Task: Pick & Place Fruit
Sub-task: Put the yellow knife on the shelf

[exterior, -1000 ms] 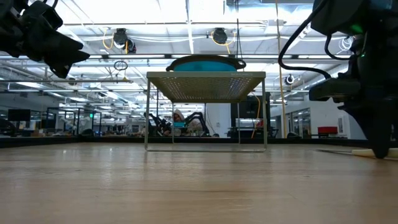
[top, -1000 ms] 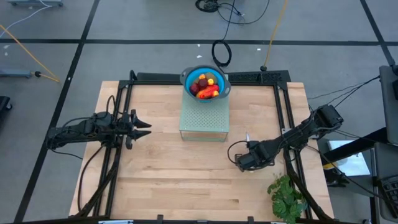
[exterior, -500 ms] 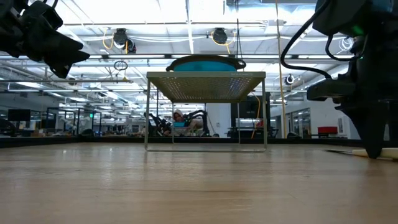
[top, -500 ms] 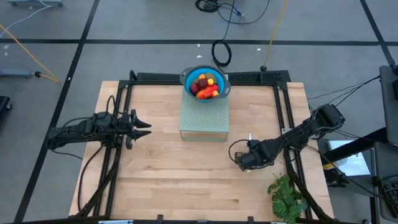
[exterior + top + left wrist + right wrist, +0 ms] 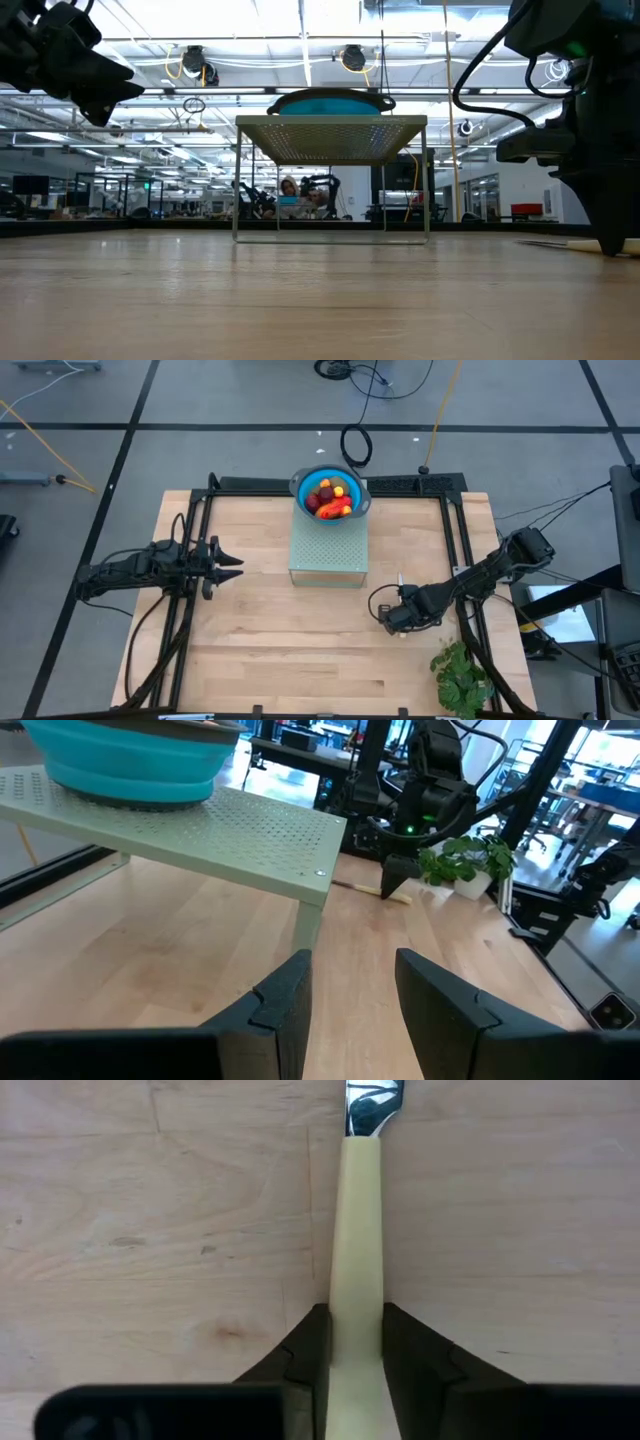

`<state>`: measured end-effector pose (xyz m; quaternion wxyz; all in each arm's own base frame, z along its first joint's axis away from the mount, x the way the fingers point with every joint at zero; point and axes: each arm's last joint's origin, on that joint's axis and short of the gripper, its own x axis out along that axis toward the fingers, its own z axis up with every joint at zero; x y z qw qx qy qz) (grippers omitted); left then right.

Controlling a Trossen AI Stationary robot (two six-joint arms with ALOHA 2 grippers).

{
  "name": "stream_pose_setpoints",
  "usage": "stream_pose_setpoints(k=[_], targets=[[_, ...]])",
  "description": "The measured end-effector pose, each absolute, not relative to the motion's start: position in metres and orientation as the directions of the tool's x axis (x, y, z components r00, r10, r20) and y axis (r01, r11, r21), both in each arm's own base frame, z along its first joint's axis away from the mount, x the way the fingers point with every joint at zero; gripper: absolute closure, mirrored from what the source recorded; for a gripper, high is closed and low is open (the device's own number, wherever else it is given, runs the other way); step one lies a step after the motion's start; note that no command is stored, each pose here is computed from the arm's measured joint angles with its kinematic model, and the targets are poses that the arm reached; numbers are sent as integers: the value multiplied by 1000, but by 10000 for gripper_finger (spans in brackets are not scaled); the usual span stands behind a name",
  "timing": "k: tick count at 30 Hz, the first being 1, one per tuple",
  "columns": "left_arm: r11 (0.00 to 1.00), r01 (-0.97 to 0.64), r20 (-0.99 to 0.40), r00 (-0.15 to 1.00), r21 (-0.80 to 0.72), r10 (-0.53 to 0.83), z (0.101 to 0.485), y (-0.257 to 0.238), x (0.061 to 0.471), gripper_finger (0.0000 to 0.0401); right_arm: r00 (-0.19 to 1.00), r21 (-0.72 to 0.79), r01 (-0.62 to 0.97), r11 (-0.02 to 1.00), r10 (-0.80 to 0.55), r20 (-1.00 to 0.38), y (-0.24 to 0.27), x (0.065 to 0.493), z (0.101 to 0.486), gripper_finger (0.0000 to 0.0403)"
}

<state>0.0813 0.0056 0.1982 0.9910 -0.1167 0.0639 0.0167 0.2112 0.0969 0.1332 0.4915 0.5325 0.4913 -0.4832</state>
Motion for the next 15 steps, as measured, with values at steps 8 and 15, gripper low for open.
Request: stream_pose_setpoints(k=[8, 15], targets=[[967, -51, -130, 991, -249, 19, 198, 6, 81, 256, 50, 47, 997, -53, 48, -998, 97, 211, 133, 321], [959, -45, -94, 995, -279, 19, 202, 6, 82, 256, 80, 78, 996, -50, 53, -995, 96, 211, 139, 339]])
